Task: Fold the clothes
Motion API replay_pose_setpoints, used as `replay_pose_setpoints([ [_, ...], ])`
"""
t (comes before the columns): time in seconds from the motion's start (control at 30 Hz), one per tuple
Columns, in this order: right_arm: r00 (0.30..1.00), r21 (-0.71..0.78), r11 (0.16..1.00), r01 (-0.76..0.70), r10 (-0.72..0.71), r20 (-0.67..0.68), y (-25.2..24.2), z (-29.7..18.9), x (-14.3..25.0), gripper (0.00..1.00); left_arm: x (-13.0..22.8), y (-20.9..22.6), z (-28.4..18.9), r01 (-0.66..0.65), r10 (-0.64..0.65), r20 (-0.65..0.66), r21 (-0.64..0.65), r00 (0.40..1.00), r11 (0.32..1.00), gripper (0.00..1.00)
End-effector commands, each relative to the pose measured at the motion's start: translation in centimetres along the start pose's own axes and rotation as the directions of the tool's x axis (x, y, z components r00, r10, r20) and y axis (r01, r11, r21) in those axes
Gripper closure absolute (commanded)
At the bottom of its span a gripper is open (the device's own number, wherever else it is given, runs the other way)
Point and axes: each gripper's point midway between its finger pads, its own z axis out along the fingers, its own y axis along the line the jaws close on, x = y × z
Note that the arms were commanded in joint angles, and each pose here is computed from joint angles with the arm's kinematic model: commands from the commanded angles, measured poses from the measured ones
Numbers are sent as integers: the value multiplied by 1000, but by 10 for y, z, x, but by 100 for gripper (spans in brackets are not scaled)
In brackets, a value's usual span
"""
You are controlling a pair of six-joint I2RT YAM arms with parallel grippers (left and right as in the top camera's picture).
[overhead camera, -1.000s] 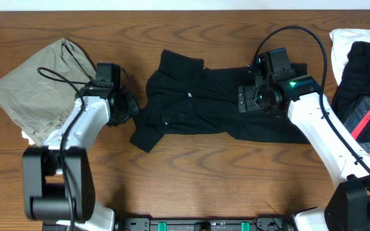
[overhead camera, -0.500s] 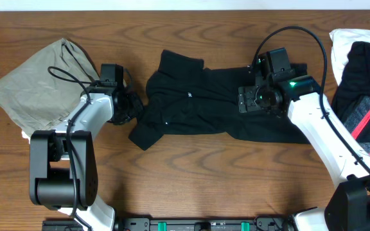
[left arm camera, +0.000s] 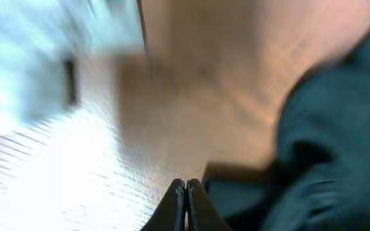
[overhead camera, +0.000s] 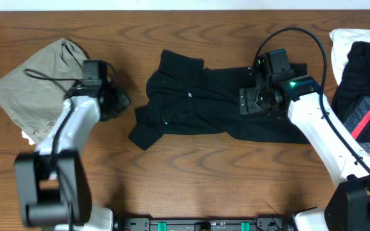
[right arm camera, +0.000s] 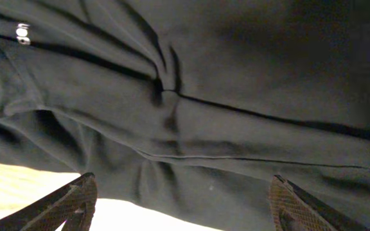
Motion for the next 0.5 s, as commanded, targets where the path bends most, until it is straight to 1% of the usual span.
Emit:
replay_pose_setpoints([
  [0.0,1000,33,999,2,-1,-25,-9,6,8,16,-33,-15,-38,-23,17,145,36,989,999,94],
  [0.07,999,35,999,1,0,-36,-9,9,12,16,-30,-17,-39,-28,22,139,39,990,999,94],
  [0.2,998,39,999,1,1,-61,-11,14,22,16,-8,-14,-27,-38,37,59,14,998,999,94],
  [0.23,998,40,999,1,1,-65,-11,15,23,16,-1,-13,-22,-40,40,37,14,999,999,87],
  [0.27,998,41,999,2,1,-68,-12,16,24,17,4,-13,-18,-41,41,16,21,999,999,73],
  [0.3,997,41,999,2,1,-71,-12,16,26,16,10,-14,-13,-39,40,-12,31,999,999,68],
  [0.33,997,42,999,2,1,-74,-12,16,26,17,17,-15,-7,-36,38,-47,47,998,998,66],
  [0.4,997,42,999,2,1,-77,-12,16,27,17,28,-17,4,-25,33,-110,73,993,997,64],
  [0.47,997,42,999,2,1,-77,-12,16,27,16,38,-19,16,-13,28,-164,90,986,996,64],
])
